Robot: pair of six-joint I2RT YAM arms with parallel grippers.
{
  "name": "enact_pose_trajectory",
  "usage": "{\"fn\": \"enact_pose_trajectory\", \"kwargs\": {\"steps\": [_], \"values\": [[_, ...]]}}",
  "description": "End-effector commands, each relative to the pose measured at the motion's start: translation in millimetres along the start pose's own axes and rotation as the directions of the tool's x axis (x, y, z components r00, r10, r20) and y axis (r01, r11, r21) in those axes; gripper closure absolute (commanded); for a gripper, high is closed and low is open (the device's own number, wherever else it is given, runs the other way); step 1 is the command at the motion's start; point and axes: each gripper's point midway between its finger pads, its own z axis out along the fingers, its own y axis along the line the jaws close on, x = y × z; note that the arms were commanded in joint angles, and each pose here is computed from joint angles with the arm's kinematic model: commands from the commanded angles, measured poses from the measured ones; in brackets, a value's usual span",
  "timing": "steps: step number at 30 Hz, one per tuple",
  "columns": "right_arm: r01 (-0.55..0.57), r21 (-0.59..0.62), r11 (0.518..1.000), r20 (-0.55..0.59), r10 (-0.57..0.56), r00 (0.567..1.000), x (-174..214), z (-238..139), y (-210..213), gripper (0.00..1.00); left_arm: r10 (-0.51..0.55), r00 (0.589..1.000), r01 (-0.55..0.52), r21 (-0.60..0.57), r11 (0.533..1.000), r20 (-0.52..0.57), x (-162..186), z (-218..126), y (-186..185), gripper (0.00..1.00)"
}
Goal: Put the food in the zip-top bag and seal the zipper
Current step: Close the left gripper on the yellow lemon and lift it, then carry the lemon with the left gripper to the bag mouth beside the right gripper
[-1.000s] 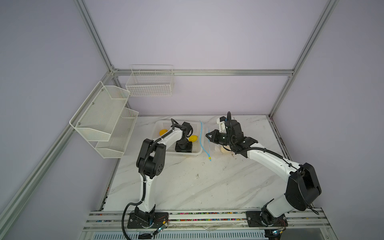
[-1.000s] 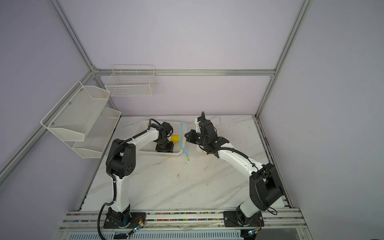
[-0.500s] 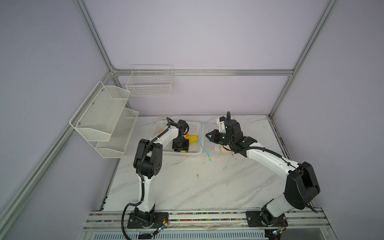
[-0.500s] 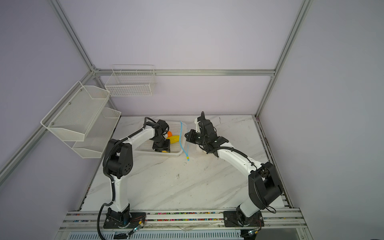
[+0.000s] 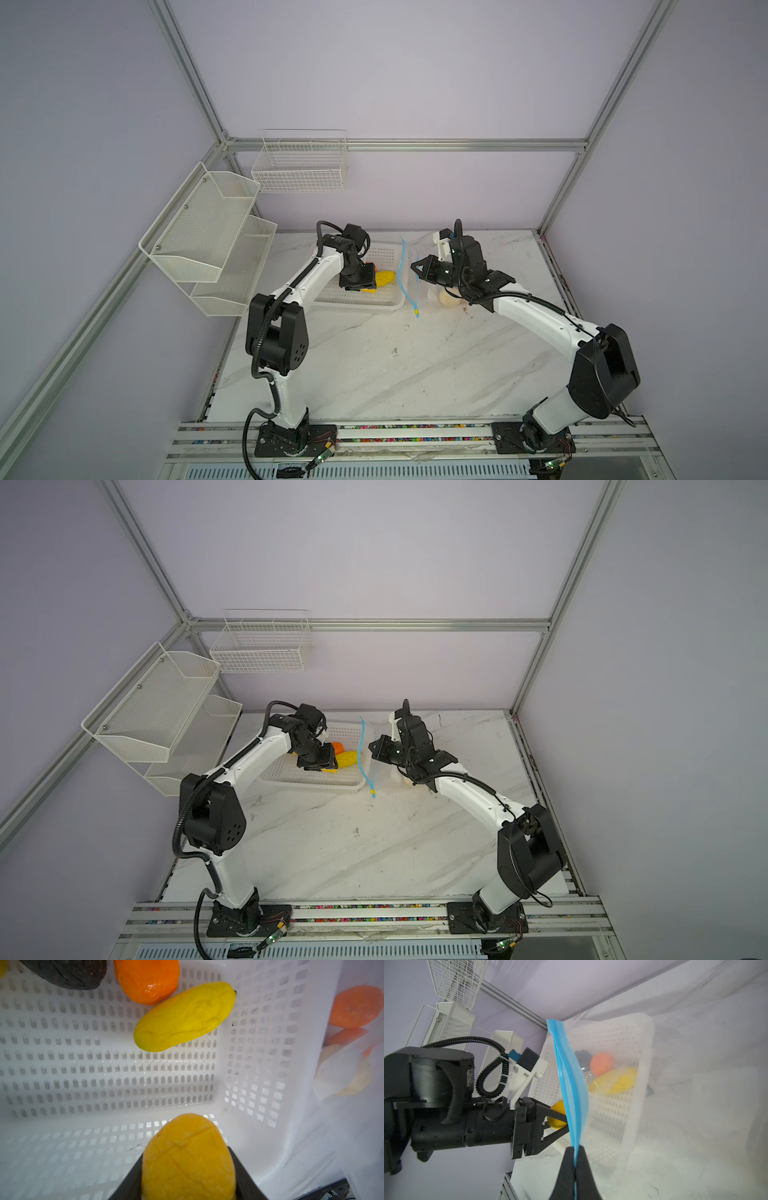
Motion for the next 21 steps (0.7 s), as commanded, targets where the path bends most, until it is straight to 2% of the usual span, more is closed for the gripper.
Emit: {"fn": "enact_pose_trajectory", "kwargs": {"steps": [1, 6, 10, 13, 21], "values": [[0.005, -0.025, 1.000, 0.027, -0.004, 1.000, -13, 0, 11, 1.00, -0.004, 0.991, -0.011, 0.117, 0.993, 0.133, -24, -48, -27, 0.57], [0.005, -0.031, 0.999, 0.035, -0.004, 0.999, -17, -2, 15, 1.00, -0.022, 0.980, -0.027, 0.243, 0.970, 0.199, -25, -80, -50, 0.58], [0.002, -0.037, 0.999, 0.033, -0.001, 0.999, -17, -1, 17, 1.00, -0.029, 0.964, -0.072, 0.366, 0.928, 0.264, -26, -113, -76, 0.59], [-0.001, -0.043, 0.999, 0.034, 0.002, 0.999, -19, -2, 19, 1.00, -0.020, 0.949, -0.118, 0.414, 0.902, 0.313, -25, -130, -91, 0.59], [-0.011, -0.063, 0.998, 0.045, 0.013, 0.999, -24, -7, 28, 1.00, 0.037, 0.949, -0.182, 0.445, 0.877, 0.314, -17, -126, -121, 0.60]]}}
